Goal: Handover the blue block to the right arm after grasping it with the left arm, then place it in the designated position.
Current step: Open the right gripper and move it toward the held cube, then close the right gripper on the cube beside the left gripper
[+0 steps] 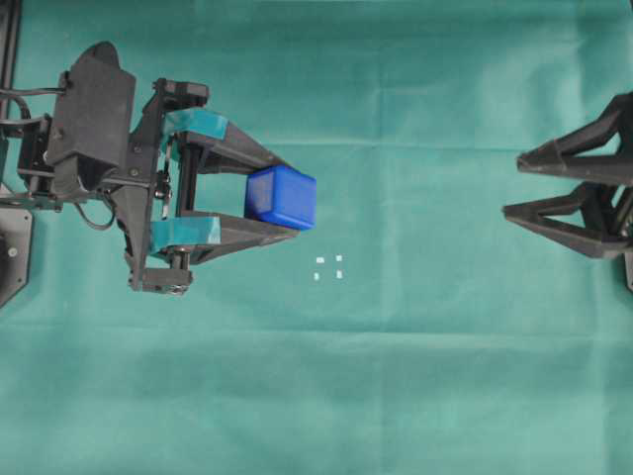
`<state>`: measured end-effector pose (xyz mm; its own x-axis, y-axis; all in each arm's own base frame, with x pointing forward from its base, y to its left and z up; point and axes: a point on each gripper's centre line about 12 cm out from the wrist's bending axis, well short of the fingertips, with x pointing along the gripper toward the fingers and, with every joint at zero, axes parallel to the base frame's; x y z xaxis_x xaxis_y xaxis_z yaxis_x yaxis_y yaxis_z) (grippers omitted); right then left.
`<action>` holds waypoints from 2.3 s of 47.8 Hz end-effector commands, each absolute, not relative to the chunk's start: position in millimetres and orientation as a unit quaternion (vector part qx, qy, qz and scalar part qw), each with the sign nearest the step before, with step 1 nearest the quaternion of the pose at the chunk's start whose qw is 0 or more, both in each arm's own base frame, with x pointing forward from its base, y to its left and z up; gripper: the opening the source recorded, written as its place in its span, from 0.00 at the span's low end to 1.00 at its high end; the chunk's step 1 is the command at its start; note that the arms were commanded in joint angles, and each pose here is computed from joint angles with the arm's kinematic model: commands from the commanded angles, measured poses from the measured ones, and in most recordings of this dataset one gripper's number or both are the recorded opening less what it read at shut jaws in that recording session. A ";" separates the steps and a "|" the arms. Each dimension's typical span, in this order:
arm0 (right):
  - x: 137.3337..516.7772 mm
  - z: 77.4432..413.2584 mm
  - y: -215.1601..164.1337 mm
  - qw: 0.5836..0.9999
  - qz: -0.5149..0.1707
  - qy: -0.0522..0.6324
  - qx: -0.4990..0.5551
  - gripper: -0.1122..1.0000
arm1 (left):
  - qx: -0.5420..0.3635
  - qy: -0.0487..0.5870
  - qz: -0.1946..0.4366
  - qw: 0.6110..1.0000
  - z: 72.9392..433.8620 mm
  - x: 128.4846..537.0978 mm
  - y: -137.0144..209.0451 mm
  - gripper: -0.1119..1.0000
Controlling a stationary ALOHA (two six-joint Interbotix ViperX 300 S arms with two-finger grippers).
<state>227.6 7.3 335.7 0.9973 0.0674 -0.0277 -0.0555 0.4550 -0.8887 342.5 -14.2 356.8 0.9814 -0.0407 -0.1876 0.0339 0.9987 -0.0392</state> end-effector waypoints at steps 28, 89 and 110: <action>234.4 347.2 11.2 0.821 0.042 -0.024 -0.569 0.94 | -0.020 0.082 -0.021 0.996 365.6 341.1 -15.7 0.52; 245.0 354.4 14.6 0.820 0.049 -0.037 -0.569 0.94 | -0.020 0.084 -0.021 0.996 365.0 341.0 -15.7 0.52; 308.0 368.6 20.1 0.816 0.075 -0.042 -0.572 0.94 | -0.020 0.084 -0.021 0.996 364.9 340.6 -15.7 0.52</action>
<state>298.2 17.7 353.7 0.9869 0.1522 -0.0528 -0.1025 0.3400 -0.9348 342.1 -14.2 357.4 0.9811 -0.0407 -0.1891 0.0335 0.9986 -0.0407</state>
